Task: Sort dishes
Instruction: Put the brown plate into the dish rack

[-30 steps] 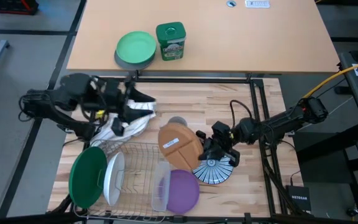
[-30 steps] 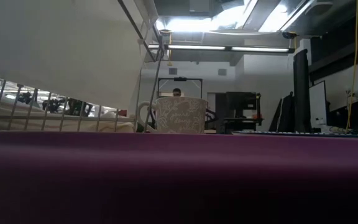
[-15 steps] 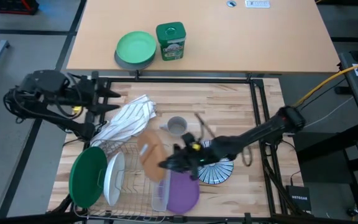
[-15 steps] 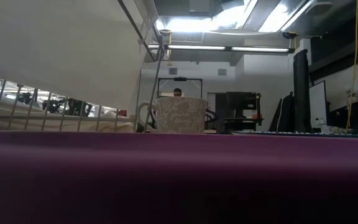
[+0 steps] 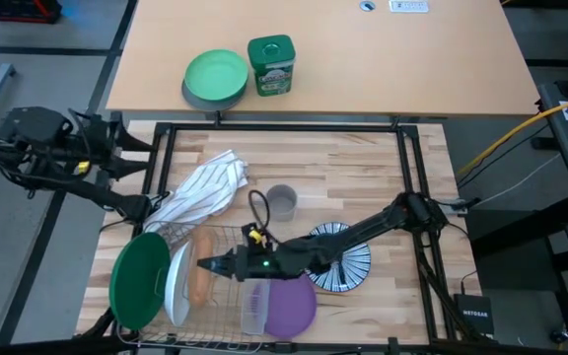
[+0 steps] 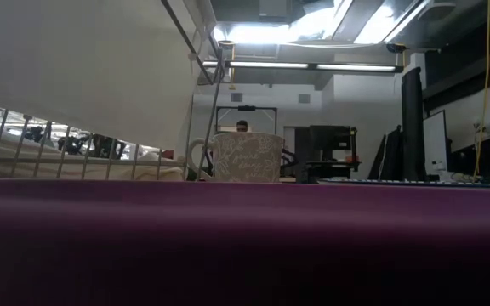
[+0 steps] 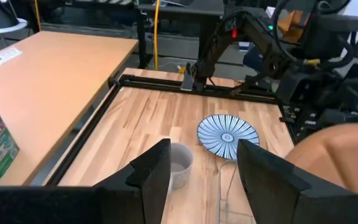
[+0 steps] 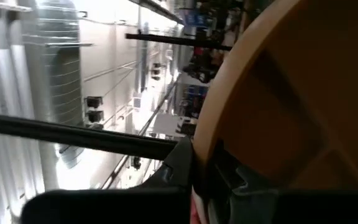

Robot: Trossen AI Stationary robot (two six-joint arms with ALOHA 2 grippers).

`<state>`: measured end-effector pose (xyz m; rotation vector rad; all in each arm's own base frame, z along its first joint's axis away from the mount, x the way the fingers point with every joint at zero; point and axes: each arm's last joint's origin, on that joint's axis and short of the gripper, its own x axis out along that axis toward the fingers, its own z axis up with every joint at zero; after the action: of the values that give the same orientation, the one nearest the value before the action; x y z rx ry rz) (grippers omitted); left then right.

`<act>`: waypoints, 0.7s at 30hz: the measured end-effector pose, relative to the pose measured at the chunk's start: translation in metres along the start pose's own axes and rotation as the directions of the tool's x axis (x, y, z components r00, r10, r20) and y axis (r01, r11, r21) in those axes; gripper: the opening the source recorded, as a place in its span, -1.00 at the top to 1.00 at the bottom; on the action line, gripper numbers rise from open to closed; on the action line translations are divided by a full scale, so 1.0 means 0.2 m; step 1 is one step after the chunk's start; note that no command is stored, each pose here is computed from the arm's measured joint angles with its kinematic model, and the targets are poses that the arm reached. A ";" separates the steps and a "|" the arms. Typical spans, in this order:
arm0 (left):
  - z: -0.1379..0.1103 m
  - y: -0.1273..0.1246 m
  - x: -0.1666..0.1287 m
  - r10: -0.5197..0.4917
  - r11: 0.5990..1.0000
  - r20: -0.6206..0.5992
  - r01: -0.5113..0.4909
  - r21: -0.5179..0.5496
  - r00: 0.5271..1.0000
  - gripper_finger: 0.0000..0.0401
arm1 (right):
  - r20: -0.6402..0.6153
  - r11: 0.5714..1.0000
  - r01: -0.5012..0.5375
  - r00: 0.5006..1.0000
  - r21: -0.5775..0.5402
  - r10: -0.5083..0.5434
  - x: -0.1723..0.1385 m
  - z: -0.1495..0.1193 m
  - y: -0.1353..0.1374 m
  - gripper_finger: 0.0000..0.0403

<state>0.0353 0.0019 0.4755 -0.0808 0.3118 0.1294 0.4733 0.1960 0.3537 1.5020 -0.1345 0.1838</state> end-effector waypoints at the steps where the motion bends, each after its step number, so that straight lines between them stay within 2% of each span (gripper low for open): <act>1: -0.01 0.00 -0.01 0.000 1.000 0.001 0.000 0.001 1.000 0.14 | 0.001 1.000 0.011 1.000 0.014 -0.011 0.01 -0.01 -0.02 0.91; 5: -0.03 0.02 -0.06 -0.001 1.000 0.006 0.001 -0.001 1.000 0.14 | 0.037 0.996 0.052 0.998 0.076 -0.055 0.02 -0.01 -0.08 0.91; 11: -0.06 0.04 -0.10 0.000 1.000 -0.004 0.000 0.002 1.000 0.14 | 0.018 0.977 0.194 0.980 0.090 -0.196 0.01 -0.02 -0.16 0.91; 17: -0.08 0.04 -0.10 0.004 1.000 -0.042 -0.003 0.017 0.999 0.14 | 0.018 0.961 0.249 0.967 0.120 -0.253 0.01 -0.01 -0.19 0.91; 21: -0.08 0.04 -0.10 0.003 1.000 -0.039 -0.002 0.016 0.999 0.14 | 0.034 0.957 0.238 0.969 0.163 -0.246 0.02 0.00 -0.21 0.91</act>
<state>0.0100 0.0064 0.4664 -0.0666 0.3514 0.1281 0.4856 0.1934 0.3138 1.6679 0.0230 -0.0446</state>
